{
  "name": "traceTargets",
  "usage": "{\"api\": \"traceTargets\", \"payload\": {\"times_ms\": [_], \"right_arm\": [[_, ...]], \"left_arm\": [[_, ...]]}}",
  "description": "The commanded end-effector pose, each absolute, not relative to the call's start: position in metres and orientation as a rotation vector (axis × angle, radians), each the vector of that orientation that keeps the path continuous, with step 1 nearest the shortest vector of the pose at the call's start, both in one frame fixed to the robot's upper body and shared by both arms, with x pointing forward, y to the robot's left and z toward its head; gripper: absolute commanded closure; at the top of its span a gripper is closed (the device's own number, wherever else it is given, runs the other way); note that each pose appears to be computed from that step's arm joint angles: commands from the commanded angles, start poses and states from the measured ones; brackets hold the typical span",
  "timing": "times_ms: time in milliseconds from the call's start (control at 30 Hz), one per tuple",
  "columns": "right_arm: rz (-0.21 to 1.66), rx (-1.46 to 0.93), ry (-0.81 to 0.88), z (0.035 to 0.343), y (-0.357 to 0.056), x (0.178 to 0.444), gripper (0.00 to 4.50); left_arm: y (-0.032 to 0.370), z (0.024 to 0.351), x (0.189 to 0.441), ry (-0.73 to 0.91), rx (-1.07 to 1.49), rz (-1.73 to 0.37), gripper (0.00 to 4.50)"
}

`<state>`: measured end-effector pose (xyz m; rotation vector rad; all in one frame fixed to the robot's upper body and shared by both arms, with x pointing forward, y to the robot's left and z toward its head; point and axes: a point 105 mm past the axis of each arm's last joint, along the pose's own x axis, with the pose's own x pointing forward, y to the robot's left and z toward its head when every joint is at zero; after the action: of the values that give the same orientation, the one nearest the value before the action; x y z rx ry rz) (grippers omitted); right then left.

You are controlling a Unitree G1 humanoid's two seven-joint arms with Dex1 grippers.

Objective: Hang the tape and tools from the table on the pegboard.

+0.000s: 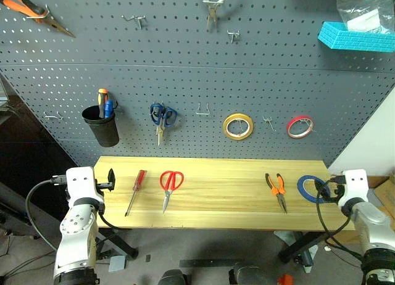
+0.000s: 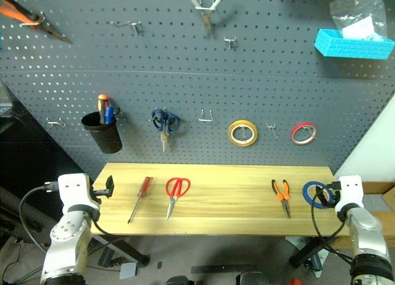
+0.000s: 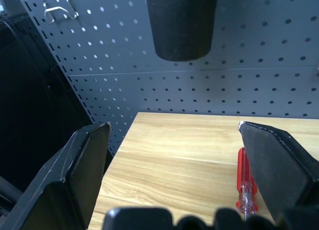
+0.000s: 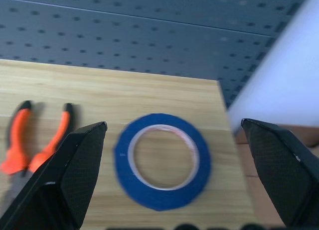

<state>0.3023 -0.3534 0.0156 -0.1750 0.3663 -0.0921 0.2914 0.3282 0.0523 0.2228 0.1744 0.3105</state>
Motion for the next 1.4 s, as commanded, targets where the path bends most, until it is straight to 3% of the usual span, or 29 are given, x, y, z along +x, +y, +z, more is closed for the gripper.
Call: {"api": "traceTargets", "payload": {"times_ms": [33, 333, 533, 833, 1000, 1067, 1133, 1200, 1400], "right_arm": [[-0.096, -0.191, 0.294, 0.035, -0.357, 0.31, 0.0], [-0.05, -0.2, 0.295, 0.033, -0.347, 0.312, 0.0], [-0.031, -0.195, 0.291, 0.036, -0.344, 0.307, 0.0], [-0.101, -0.235, 0.317, 0.048, -0.368, 0.286, 0.0], [0.097, -0.272, 0.391, 0.052, -0.328, 0.287, 0.0], [0.134, -0.287, 0.409, 0.055, -0.319, 0.288, 0.0], [0.167, -0.285, 0.432, 0.058, -0.313, 0.295, 0.0], [0.182, -0.284, 0.454, 0.061, -0.311, 0.302, 0.0], [0.189, -0.278, 0.535, 0.061, -0.316, 0.33, 0.0]], "left_arm": [[0.328, 0.072, 0.297, 0.105, 0.283, 0.296, 0.07], [0.331, 0.065, 0.293, 0.122, 0.262, 0.318, 0.07], [0.346, 0.052, 0.279, 0.219, 0.231, 0.399, 0.07], [0.332, 0.073, 0.288, 0.181, 0.226, 0.382, 0.07], [0.26, 0.087, 0.316, 0.167, 0.334, 0.007, 0.07], [0.244, 0.09, 0.318, 0.178, 0.349, -0.087, 0.07], [0.203, 0.102, 0.322, 0.132, 0.326, -0.297, 0.07], [0.169, 0.112, 0.319, 0.111, 0.298, -0.484, 0.07], [0.12, 0.127, 0.304, 0.111, 0.296, -0.808, 0.07]]}}
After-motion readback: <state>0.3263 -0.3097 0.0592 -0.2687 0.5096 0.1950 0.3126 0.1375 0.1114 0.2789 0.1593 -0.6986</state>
